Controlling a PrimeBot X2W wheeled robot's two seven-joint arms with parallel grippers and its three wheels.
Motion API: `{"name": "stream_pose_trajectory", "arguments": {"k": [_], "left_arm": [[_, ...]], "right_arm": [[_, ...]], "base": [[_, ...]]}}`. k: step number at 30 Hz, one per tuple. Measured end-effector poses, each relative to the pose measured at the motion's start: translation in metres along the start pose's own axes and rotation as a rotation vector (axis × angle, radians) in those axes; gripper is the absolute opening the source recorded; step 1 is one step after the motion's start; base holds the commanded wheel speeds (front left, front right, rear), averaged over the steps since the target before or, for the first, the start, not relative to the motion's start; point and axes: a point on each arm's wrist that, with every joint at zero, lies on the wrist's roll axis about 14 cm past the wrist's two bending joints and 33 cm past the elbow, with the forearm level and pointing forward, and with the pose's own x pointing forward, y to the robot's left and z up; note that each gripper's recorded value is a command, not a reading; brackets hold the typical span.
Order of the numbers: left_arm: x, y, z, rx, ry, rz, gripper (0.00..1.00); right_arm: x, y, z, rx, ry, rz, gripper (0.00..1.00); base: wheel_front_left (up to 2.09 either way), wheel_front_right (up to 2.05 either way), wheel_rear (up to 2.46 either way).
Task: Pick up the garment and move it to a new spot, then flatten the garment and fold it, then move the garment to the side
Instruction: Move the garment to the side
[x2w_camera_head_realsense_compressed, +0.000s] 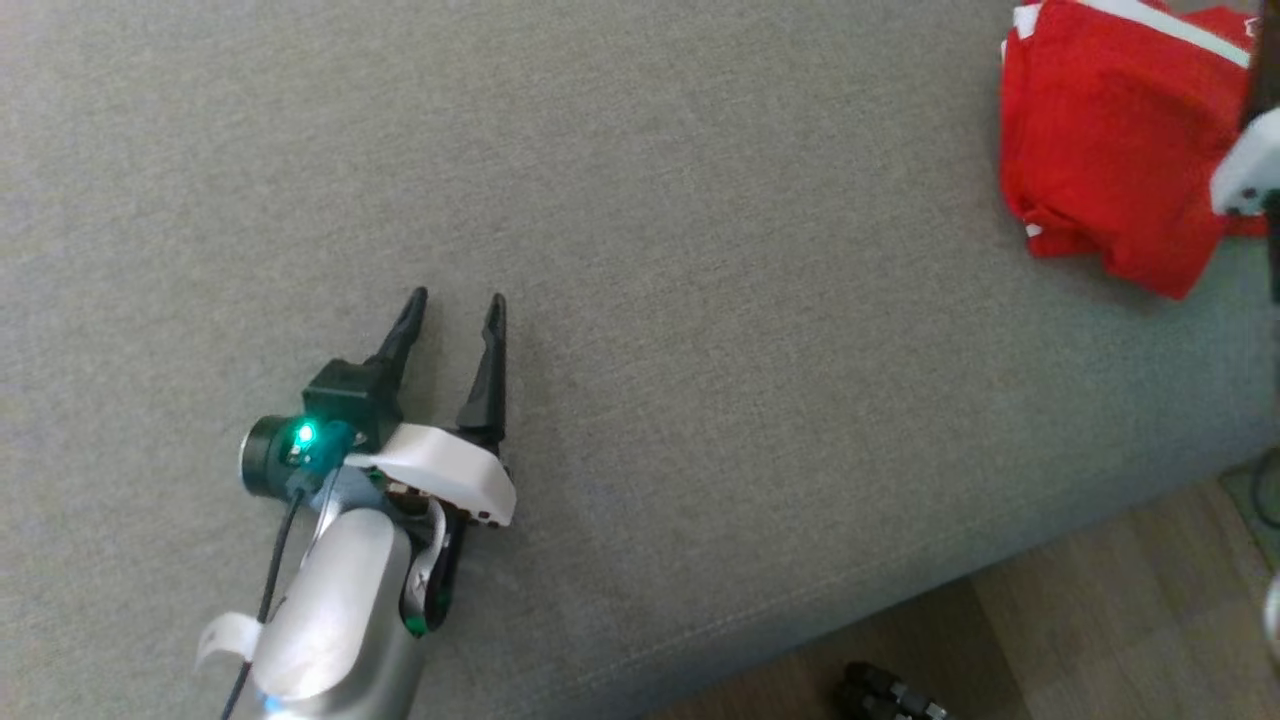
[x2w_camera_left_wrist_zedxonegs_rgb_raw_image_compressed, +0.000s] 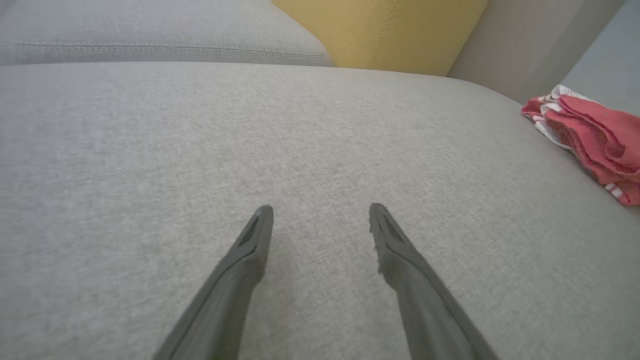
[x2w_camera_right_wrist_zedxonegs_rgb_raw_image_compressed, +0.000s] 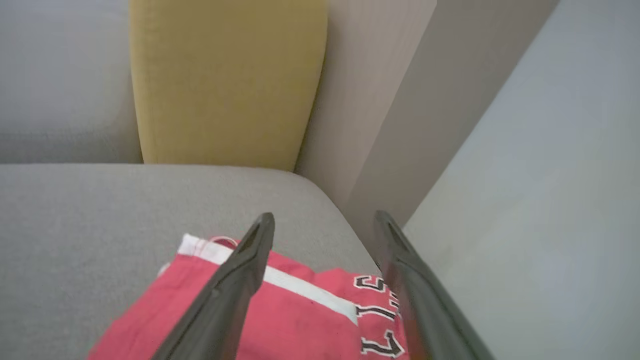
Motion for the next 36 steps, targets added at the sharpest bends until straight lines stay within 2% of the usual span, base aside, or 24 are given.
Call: {"name": "stream_pose_trajectory", "arguments": {"k": [7,8,16,19,25,32,36], "left_arm": [[-0.009,0.029,0.020,0.017,-0.050,0.112,1.00],[-0.009,0.029,0.020,0.017,-0.050,0.112,1.00],[-0.045,0.080,0.048,0.038,-0.117,0.301,1.00],[-0.069,0.099,0.049,0.037,-0.118,0.385,1.00],[-0.114,0.125,0.056,0.040,-0.136,0.515,1.00],[-0.152,0.139,0.066,0.045,-0.170,0.611,1.00],[-0.164,0.140,0.068,0.041,-0.180,0.625,1.00]], "right_arm": [[-0.004,0.085,0.042,0.096,-0.164,0.139,1.00],[-0.004,0.085,0.042,0.096,-0.164,0.139,1.00],[-0.039,0.185,0.047,0.201,-0.219,0.375,1.00],[-0.052,0.211,0.045,0.235,-0.215,0.442,1.00],[-0.078,0.246,0.037,0.283,-0.191,0.534,1.00],[-0.107,0.258,0.030,0.317,-0.168,0.589,1.00],[-0.120,0.261,0.027,0.349,-0.158,0.605,1.00]], "base": [[0.00,0.00,0.00],[0.00,0.00,0.00],[0.00,0.00,0.00],[0.00,0.00,0.00],[0.00,0.00,0.00],[0.00,0.00,0.00],[0.00,0.00,0.00]]}}
